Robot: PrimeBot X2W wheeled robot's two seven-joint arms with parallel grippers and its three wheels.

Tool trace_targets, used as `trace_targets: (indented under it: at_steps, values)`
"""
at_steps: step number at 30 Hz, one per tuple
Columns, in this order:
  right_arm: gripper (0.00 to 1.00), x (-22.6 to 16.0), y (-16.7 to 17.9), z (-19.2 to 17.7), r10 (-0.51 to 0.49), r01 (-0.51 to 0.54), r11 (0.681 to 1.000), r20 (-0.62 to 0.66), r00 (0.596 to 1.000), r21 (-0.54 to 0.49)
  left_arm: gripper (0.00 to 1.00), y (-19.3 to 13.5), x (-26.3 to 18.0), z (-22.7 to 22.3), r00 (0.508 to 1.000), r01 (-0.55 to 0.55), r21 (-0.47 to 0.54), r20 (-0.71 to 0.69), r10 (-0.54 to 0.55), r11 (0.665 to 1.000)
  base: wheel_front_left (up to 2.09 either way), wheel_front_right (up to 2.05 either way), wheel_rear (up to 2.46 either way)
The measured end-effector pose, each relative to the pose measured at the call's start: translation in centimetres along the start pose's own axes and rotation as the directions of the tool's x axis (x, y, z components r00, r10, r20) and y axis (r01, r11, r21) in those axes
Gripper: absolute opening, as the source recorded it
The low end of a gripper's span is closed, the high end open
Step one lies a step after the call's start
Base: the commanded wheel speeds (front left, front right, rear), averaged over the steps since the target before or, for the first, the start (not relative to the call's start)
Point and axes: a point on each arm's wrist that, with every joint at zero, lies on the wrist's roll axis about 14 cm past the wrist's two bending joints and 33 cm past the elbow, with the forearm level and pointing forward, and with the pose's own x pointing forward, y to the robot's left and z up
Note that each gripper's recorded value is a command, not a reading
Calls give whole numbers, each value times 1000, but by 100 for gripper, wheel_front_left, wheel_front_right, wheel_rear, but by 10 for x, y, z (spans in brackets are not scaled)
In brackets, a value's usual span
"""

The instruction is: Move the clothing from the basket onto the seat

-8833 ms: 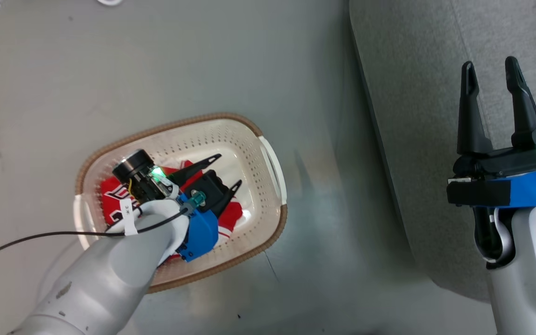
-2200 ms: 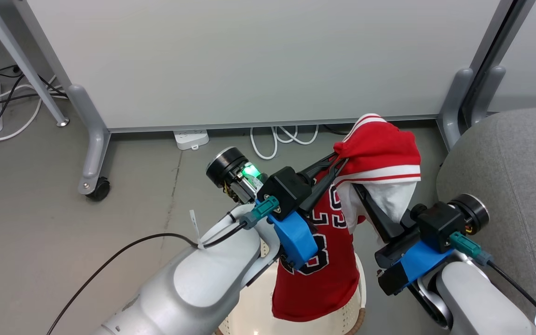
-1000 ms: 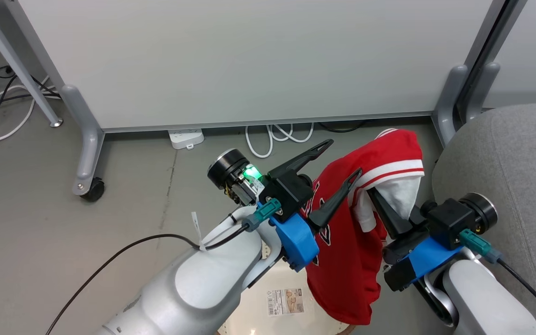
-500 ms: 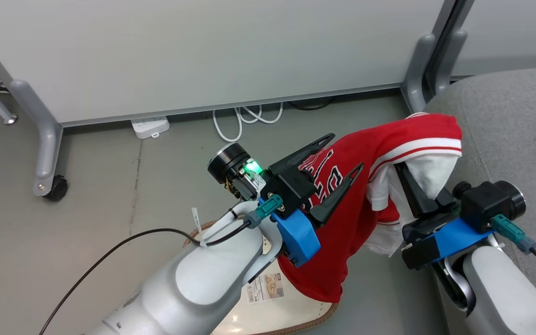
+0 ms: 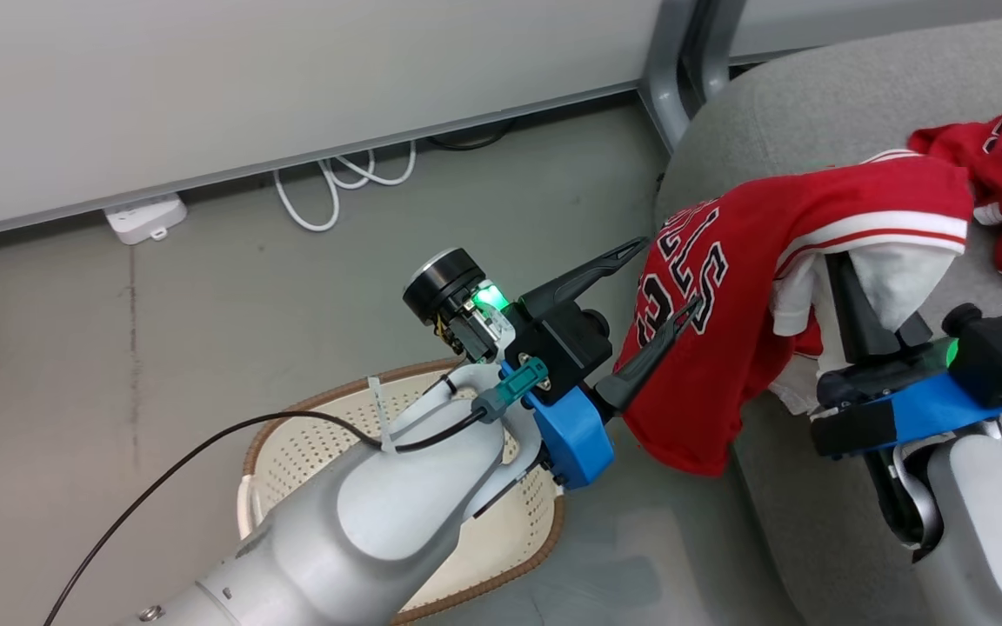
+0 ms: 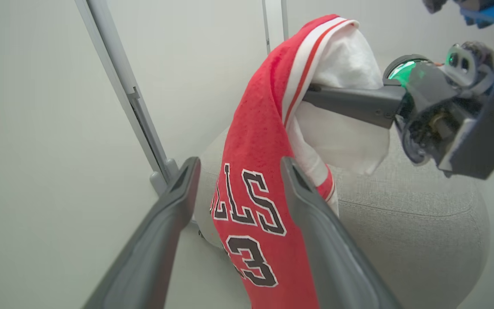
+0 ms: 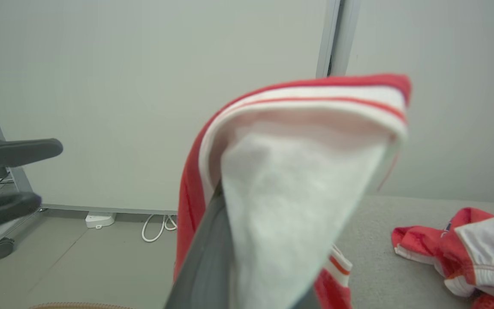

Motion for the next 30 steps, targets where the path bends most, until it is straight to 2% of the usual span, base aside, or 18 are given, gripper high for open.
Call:
trace_targets:
  at_steps: [9, 17, 24, 30]
  values:
    - [0, -30, -59, -10, -199, 199, 980, -34, 979, -11, 100, -28, 29, -16, 992, 123, -42, 12, -122, 992, 0, 0, 0]
    - [0, -59, -89, -24, -320, 319, 947, -87, 943, -25, 100, -53, 46, -31, 977, 215, -76, 16, -214, 974, 0, 0, 0]
    - [0, -78, -101, -31, -380, 378, 925, -118, 918, -39, 100, -69, 56, -39, 962, 272, -101, 21, -271, 957, 0, 0, 0]
    - [0, -81, -101, -32, -388, 386, 921, -124, 913, -38, 100, -74, 57, -41, 959, 282, -107, 17, -282, 953, 0, 0, 0]
